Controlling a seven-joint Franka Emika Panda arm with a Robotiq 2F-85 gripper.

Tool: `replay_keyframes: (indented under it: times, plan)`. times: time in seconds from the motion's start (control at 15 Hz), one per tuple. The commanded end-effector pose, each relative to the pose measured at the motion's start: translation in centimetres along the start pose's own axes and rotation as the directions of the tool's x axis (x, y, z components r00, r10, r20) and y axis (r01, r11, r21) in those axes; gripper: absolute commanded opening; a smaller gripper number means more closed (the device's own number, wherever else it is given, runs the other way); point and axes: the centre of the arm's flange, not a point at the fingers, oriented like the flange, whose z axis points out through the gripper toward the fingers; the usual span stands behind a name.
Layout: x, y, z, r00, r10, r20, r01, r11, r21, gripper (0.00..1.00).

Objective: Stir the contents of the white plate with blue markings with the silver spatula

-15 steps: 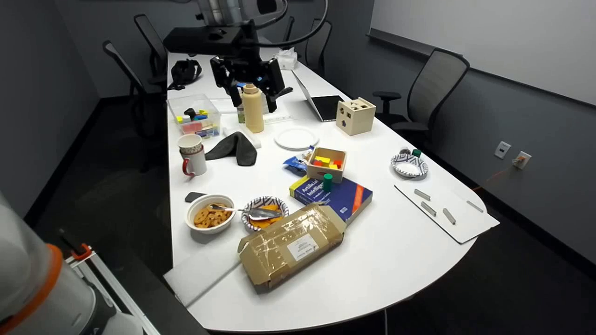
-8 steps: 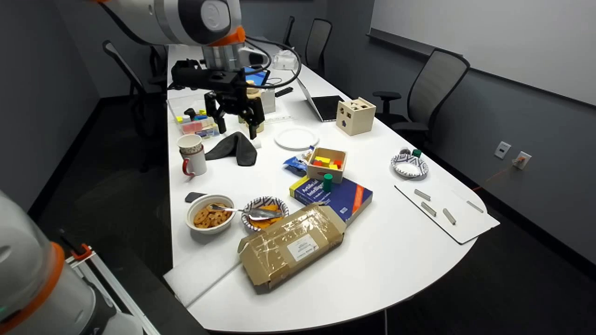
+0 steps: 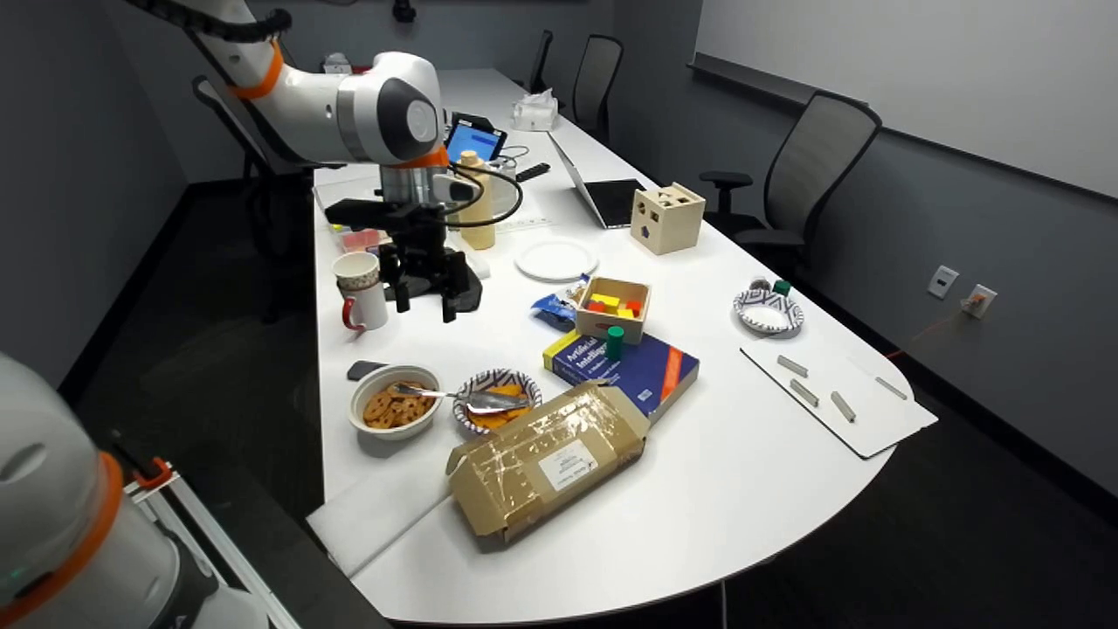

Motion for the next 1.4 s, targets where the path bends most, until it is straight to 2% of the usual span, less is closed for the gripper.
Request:
replay_keyframes:
  times: [0.0,0.2,0.6,0.93,1.33]
  plan:
    - [1.0,-2.3,2.8,0.992,0.086,0.094,-0.081,0.995,-0.057,1.0]
    - [0.6,-4.4,5.6,0.98,0.122,0.154,-0.112,0.991,-0.072,1.0]
    - [1.7,-7.2,10.5,0.965,0.176,0.192,-0.152,0.979,-0.135,1.0]
    - [3.0,-8.1,13.7,0.953,0.183,0.24,-0.14,0.973,-0.185,1.0]
    - [4.1,-7.5,14.7,0.943,0.201,0.265,-0.131,0.956,-0.261,1.0]
